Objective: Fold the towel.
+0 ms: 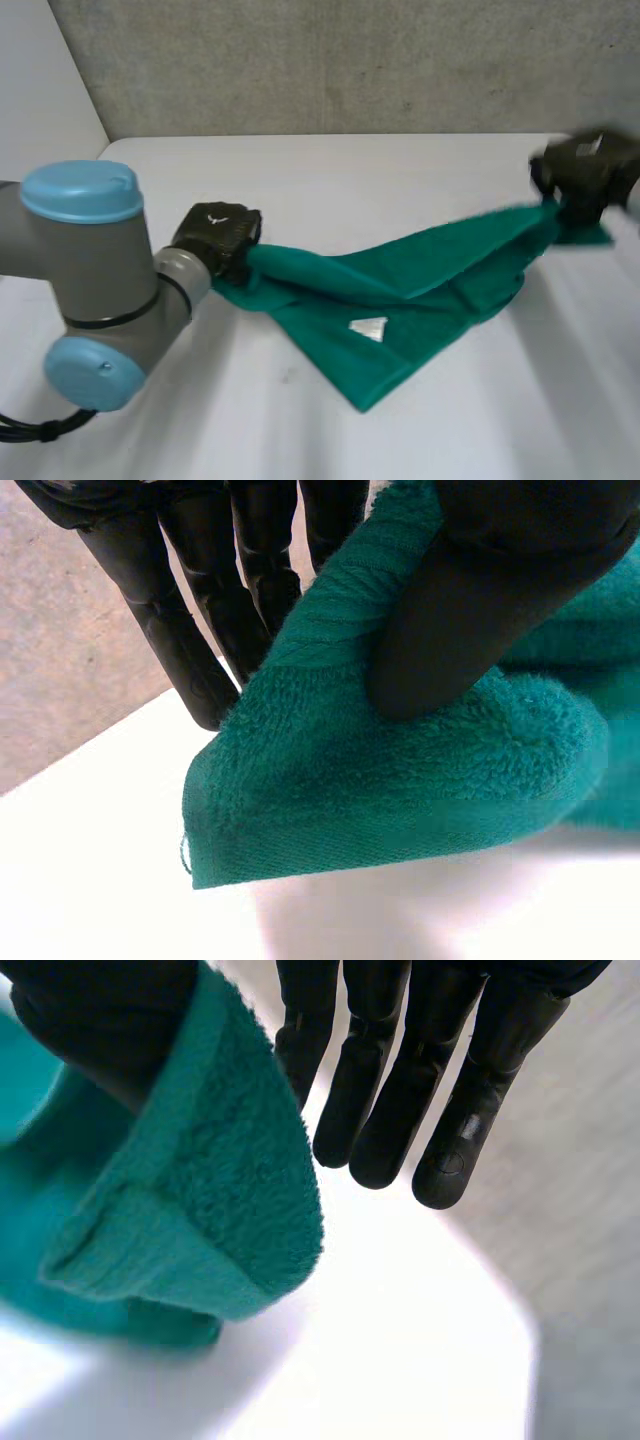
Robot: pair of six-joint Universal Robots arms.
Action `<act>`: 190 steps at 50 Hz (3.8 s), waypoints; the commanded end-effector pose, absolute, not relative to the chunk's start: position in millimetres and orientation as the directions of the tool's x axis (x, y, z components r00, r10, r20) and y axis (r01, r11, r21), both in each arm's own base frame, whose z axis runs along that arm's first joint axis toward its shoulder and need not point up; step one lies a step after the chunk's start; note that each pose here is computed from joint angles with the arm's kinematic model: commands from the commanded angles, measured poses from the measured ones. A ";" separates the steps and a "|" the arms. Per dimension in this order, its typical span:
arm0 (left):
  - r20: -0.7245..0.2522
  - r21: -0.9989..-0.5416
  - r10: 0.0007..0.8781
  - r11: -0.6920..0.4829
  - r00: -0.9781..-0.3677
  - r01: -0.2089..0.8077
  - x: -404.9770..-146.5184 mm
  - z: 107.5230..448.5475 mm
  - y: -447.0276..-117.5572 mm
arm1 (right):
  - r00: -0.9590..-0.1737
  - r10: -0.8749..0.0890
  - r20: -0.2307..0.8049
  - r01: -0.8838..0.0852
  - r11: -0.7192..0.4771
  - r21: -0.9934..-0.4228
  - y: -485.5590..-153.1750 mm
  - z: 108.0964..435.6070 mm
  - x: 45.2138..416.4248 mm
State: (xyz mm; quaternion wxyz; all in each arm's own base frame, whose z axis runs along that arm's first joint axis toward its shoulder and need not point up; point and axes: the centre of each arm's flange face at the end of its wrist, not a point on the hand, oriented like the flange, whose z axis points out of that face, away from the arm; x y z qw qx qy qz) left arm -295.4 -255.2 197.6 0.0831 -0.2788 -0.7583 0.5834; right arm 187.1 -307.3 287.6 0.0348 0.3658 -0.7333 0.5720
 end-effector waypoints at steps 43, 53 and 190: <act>-0.450 -0.892 0.210 -0.145 -0.868 0.428 -262.6 155.4 -323.0 | -0.842 -0.305 0.444 -0.444 -0.074 -0.893 -344.2 224.7 220.1; -0.476 -0.871 0.291 -0.024 -0.829 0.492 -251.0 132.0 -296.0 | -0.817 -0.402 0.413 -0.495 0.123 -0.860 -324.2 160.5 214.2; -0.508 -0.828 0.205 -0.383 -0.837 0.409 -297.1 159.0 -410.5 | -0.834 -0.108 0.540 -0.547 0.042 -0.836 -430.2 212.7 206.1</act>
